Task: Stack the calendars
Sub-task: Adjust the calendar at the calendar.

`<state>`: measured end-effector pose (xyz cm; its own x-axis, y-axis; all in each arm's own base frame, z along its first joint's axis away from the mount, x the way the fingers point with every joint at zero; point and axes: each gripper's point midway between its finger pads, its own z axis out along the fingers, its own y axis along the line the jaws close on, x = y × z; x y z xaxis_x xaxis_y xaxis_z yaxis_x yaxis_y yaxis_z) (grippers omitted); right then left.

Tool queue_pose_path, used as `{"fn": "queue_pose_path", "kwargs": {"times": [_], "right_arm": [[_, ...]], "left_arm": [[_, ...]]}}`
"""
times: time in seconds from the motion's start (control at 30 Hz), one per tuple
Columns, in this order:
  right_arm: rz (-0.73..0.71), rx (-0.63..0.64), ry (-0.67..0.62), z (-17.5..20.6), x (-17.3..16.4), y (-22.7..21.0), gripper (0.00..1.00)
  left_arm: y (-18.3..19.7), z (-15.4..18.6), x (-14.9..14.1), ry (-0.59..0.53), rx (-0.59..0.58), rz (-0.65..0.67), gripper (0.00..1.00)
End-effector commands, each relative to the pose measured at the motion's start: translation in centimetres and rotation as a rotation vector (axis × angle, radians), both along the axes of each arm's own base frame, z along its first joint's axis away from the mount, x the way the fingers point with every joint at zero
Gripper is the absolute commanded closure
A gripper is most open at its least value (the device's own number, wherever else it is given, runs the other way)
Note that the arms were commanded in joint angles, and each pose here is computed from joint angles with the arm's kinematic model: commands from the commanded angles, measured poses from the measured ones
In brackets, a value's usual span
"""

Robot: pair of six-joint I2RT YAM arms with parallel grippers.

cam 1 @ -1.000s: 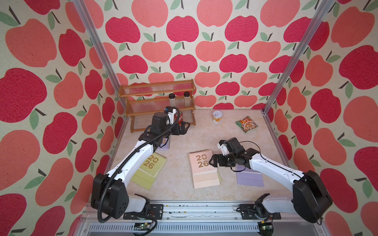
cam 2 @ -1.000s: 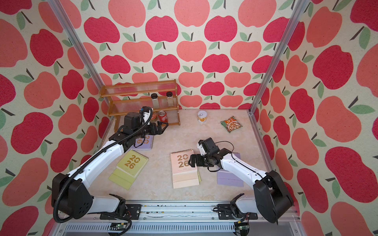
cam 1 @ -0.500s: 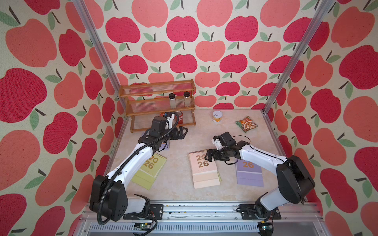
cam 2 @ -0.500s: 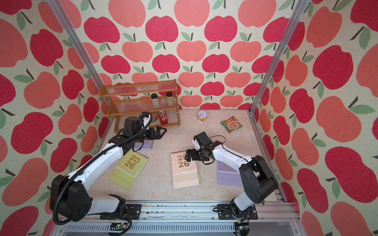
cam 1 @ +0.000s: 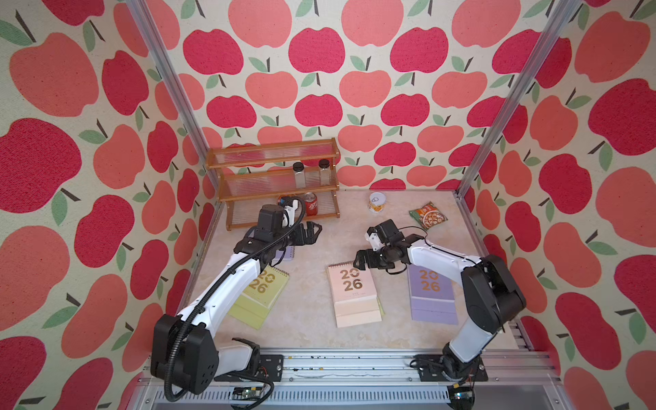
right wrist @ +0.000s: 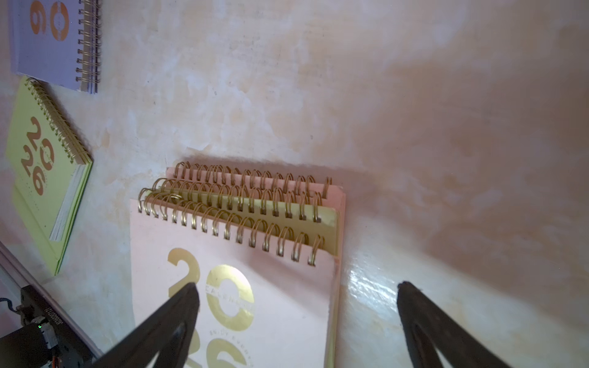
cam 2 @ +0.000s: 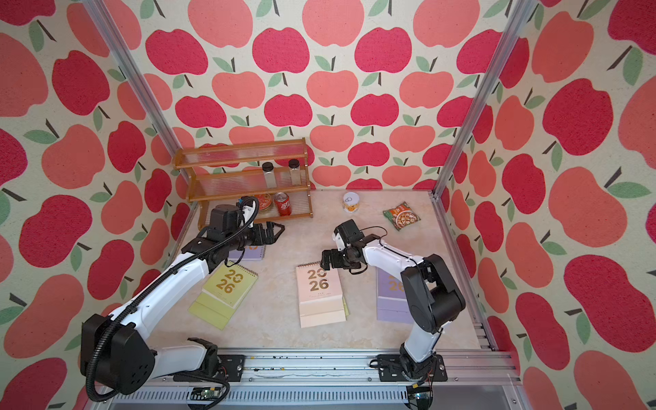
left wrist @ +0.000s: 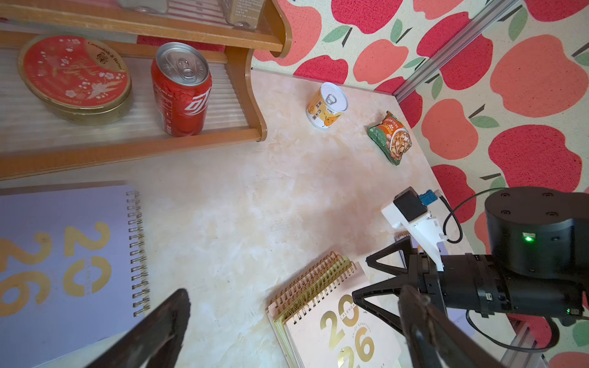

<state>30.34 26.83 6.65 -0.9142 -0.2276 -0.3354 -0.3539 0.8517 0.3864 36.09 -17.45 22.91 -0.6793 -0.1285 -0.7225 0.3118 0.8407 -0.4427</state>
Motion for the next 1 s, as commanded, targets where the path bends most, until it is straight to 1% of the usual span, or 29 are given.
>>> {"fn": "queue_pose_path", "kwargs": {"times": [0.0,0.33,0.73,0.97], "right_arm": [[0.031,0.014,-0.028,0.7,1.1,0.7,0.01],[0.058,0.051,-0.014,0.7,1.7,2.2,0.02],[0.066,0.077,0.020,0.8,0.8,3.1,0.03],[0.076,0.090,0.019,1.1,0.6,3.8,0.03]], "left_arm": [[0.6,-0.6,-0.4,0.009,0.029,0.006,0.00],[0.7,-1.1,-0.2,0.024,0.029,0.006,0.00],[0.6,-1.4,-0.1,0.030,0.023,0.000,0.00],[0.5,-1.5,-0.1,0.031,0.019,-0.003,0.00]]}}
